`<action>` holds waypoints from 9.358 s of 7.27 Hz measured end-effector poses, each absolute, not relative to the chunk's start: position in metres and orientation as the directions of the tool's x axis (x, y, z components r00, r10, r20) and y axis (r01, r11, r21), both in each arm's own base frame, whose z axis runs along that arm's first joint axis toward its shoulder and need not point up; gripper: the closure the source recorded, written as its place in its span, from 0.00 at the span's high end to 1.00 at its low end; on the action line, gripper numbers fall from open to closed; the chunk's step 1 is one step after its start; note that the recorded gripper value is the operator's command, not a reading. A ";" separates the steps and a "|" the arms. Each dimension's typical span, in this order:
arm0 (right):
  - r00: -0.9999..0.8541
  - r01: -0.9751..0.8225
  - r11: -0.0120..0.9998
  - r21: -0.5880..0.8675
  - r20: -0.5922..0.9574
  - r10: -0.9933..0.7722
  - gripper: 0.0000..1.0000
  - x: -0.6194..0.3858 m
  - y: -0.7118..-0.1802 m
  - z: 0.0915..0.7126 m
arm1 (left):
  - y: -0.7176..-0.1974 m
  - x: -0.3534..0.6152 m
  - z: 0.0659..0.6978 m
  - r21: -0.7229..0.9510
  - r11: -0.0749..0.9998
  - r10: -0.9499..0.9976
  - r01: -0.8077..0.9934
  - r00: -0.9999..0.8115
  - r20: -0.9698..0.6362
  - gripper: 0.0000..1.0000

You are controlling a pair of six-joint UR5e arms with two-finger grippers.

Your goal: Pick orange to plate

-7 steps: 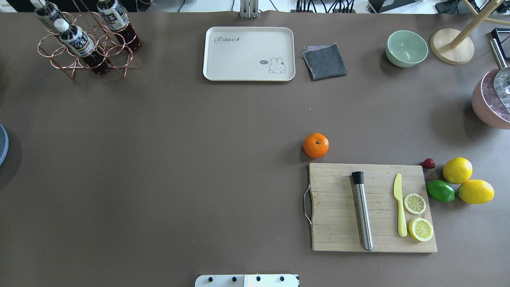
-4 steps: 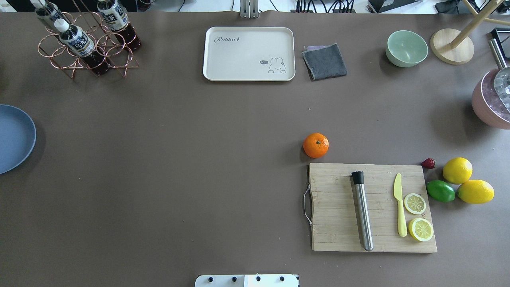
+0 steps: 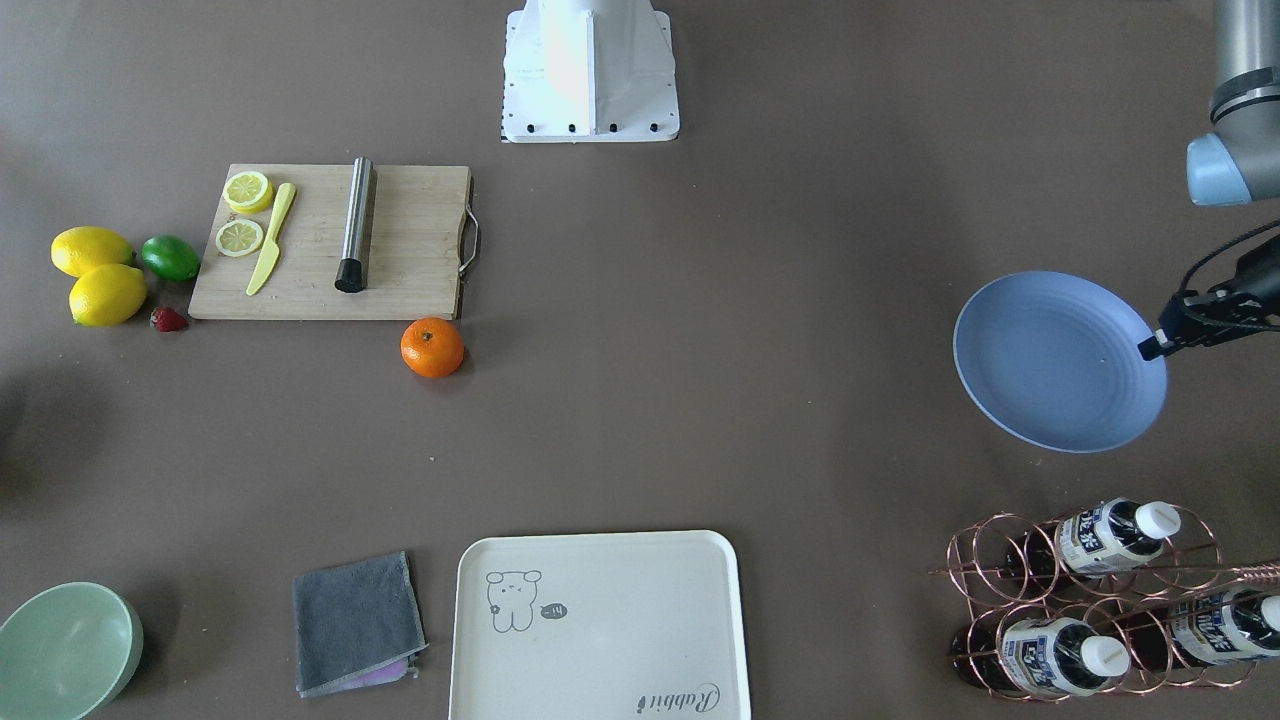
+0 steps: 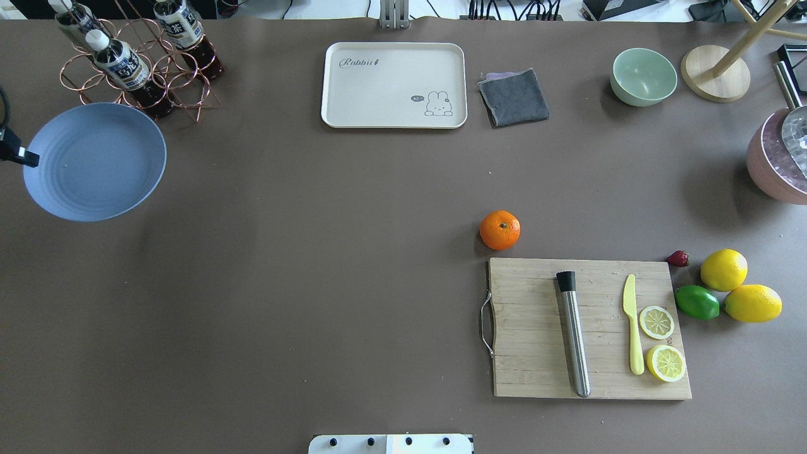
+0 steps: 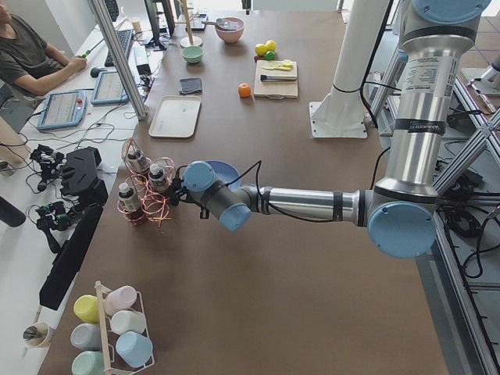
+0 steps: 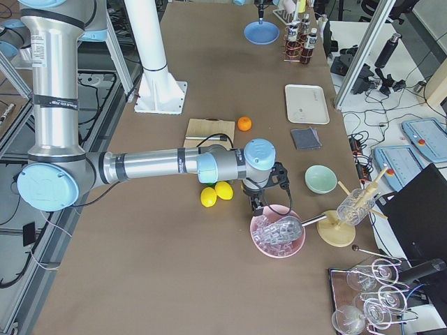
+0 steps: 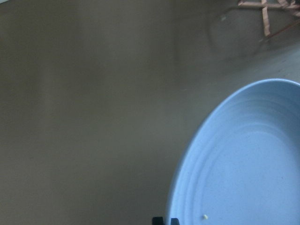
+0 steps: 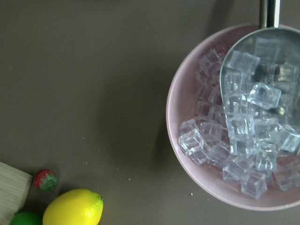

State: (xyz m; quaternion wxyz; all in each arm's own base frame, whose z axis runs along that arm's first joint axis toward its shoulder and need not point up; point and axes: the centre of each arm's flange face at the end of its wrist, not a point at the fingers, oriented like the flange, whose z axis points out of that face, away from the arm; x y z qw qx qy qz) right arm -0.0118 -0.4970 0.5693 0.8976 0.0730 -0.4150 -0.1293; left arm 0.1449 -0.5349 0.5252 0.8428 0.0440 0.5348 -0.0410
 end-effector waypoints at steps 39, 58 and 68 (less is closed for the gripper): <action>0.589 0.020 0.997 0.077 0.805 -0.074 0.00 -0.539 -0.440 0.229 | -0.462 0.427 0.304 0.025 0.986 -0.044 0.162 0.407 -0.913 0.97; 0.689 0.281 0.938 0.204 0.638 -0.345 1.00 0.031 -0.531 0.590 | -0.469 -0.019 0.535 0.191 0.978 0.192 -0.080 0.696 -0.692 0.97; 0.703 0.320 0.933 0.164 0.619 -0.349 1.00 0.085 -0.490 0.662 | -0.438 -0.073 0.637 0.037 0.999 0.011 0.021 0.709 -0.705 0.98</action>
